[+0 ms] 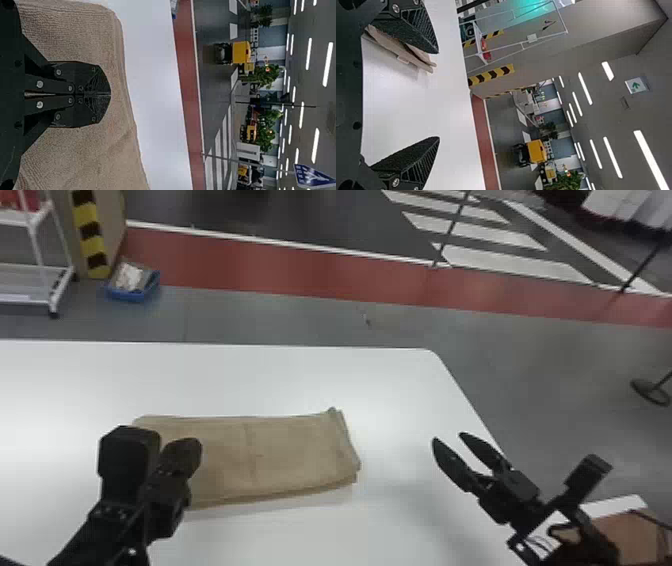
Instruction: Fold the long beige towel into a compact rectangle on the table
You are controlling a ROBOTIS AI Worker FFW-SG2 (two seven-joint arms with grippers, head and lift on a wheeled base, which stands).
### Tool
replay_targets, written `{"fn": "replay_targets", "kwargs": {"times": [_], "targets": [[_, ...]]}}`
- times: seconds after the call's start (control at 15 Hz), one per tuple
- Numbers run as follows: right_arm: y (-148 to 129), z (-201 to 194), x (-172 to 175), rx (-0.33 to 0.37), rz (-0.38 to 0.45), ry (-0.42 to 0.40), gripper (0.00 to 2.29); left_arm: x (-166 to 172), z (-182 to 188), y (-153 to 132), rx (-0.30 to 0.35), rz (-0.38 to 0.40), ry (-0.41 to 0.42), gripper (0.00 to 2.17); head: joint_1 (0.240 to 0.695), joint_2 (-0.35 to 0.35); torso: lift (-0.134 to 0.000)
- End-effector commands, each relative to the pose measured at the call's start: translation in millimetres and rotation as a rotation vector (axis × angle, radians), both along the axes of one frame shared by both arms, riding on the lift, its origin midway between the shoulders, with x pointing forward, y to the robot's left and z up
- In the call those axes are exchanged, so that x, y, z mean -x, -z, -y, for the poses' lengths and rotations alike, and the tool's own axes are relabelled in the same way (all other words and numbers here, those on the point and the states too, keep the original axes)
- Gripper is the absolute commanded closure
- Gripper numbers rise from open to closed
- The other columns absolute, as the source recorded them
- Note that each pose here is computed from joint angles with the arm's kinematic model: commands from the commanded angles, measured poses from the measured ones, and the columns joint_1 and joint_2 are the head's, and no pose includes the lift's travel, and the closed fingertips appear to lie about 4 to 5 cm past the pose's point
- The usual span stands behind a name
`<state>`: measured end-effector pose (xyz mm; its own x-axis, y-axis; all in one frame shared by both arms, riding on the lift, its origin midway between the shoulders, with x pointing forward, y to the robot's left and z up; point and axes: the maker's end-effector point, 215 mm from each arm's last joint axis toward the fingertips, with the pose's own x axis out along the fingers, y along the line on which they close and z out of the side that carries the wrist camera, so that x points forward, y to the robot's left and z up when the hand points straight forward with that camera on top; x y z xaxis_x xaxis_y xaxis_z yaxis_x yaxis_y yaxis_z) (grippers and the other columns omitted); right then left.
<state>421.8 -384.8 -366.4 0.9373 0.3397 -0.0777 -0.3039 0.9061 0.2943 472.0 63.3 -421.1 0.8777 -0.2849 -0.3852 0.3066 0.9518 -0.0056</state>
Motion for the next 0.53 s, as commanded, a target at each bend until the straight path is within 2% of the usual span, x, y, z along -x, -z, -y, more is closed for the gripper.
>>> {"fn": "replay_targets", "kwargs": {"times": [0.0,0.13,0.33,0.47], "targets": [[7.4,-23.9,-2.5,-0.013,-0.019,-0.018,0.11,-0.5,-7.3,3.7,-0.019,-0.002,-0.003,1.92,0.695,-0.35,-0.124],[11.8,-38.2,-11.6,0.005,-0.048,-0.007,0.11,-1.4,-10.6,4.4,-0.036,0.004,-0.005,1.92,0.695,-0.35,-0.124],[32.7,-62.4,-26.5,0.002,-0.159,0.029,0.23,-1.5,-12.7,11.2,-0.049,-0.005,-0.004,1.92,0.695,-0.326,-0.124],[49.9,-80.7,-39.1,0.038,-0.258,0.04,0.26,-1.0,-11.6,11.4,-0.049,-0.006,-0.001,1.92,0.695,-0.306,-0.124]]}}
